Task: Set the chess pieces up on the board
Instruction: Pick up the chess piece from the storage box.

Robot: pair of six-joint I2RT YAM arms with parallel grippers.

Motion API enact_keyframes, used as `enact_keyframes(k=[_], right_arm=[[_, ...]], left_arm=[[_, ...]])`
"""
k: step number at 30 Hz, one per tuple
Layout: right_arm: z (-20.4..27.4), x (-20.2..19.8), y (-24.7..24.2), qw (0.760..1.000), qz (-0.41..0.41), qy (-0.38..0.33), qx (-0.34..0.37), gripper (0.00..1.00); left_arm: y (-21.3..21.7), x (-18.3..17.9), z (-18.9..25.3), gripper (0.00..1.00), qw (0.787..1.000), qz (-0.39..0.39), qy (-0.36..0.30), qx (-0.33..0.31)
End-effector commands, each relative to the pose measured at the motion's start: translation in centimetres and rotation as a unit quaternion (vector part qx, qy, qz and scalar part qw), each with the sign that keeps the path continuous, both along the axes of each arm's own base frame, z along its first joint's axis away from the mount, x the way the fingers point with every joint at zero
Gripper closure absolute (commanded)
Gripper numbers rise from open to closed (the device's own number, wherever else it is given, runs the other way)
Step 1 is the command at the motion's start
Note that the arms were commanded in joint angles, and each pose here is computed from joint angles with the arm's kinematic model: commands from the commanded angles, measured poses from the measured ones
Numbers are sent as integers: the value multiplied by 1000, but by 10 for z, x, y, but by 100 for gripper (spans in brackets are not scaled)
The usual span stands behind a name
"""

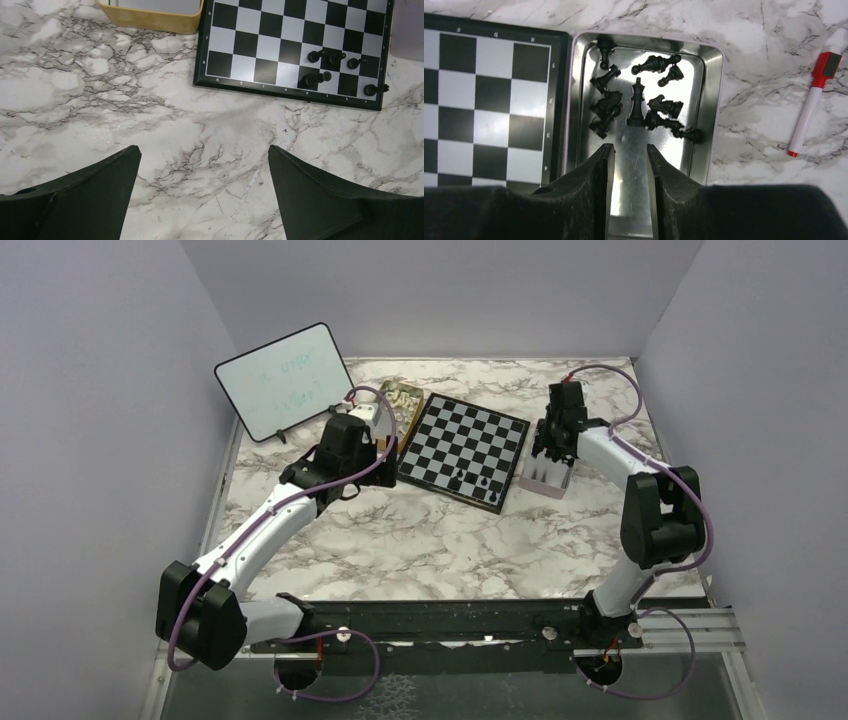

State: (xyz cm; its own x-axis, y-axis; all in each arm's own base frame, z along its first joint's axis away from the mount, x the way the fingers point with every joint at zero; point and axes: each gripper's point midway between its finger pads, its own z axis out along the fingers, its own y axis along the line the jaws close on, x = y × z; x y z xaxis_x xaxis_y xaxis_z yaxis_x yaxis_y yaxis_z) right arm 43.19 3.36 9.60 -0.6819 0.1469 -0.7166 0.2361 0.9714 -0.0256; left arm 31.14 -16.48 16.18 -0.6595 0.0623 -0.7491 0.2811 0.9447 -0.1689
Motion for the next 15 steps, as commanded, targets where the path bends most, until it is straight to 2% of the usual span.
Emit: enact_keyframes(k=[1, 15], right_arm=[[-7, 22, -13, 999, -42, -7, -2, 66], [-47, 30, -12, 998, -48, 41, 6, 69]], left_arm=[[14, 3, 25, 1, 999, 23, -47, 12], [11, 3, 26, 1, 999, 16, -45, 7]])
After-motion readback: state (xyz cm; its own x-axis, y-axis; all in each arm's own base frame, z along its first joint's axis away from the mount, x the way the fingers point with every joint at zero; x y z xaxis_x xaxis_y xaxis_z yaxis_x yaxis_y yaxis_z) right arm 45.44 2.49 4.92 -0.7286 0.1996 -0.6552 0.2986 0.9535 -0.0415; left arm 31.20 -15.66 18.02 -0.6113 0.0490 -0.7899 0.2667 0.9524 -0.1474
